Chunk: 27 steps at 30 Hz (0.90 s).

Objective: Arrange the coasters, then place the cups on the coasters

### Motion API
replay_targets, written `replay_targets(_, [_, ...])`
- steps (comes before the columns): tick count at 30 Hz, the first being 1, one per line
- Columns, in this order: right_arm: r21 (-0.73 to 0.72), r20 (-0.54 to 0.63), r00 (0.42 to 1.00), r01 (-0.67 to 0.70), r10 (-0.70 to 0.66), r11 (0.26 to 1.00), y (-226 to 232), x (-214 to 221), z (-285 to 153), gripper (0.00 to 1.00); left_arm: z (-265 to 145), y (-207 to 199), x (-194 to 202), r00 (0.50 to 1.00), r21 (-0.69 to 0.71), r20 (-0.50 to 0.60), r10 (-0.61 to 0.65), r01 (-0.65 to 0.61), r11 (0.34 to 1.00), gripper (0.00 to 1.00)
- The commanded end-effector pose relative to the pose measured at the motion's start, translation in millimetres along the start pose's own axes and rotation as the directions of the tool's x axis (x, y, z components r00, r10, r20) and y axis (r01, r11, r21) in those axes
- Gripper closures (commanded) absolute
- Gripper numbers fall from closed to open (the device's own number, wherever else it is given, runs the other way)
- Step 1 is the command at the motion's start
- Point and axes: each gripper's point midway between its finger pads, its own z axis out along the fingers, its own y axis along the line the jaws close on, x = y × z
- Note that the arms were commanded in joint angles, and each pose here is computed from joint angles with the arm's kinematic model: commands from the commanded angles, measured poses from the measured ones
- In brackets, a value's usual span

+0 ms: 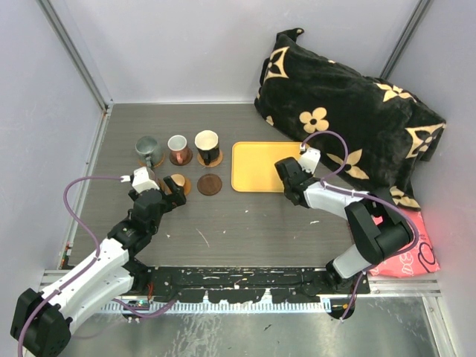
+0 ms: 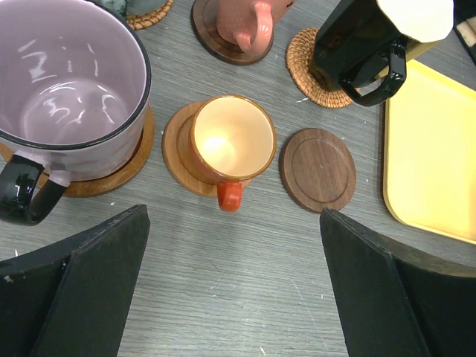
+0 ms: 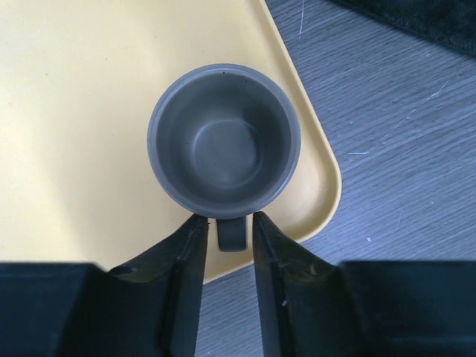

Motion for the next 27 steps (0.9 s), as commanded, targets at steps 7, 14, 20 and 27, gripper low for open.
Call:
replay_targets(7, [-0.012, 0.038, 0.999, -0.017, 0.017, 1.0, 6, -13, 7, 0.88, 2, -3, -12, 0.999, 0.001, 0.051, -0.018, 0.018, 1.0, 0.02])
replay_targets(14, [-0.041, 0.044, 0.999, -0.017, 0.019, 0.999, 9, -20, 0, 0.99, 2, -3, -12, 0.999, 0.002, 0.051, -0.018, 0.018, 1.0, 0.02])
replay_targets(20, [-0.087, 0.068, 0.997, -0.021, 0.027, 0.996, 18, -39, -19, 0.99, 2, -3, -12, 0.999, 0.003, 0.051, -0.018, 0.018, 1.0, 0.02])
replay_targets(27, [-0.175, 0.104, 0.994, -0.01, 0.029, 0.984, 47, -59, -51, 0.99, 2, -3, -12, 0.998, 0.004, 0.053, -0.02, 0.019, 1.0, 0.02])
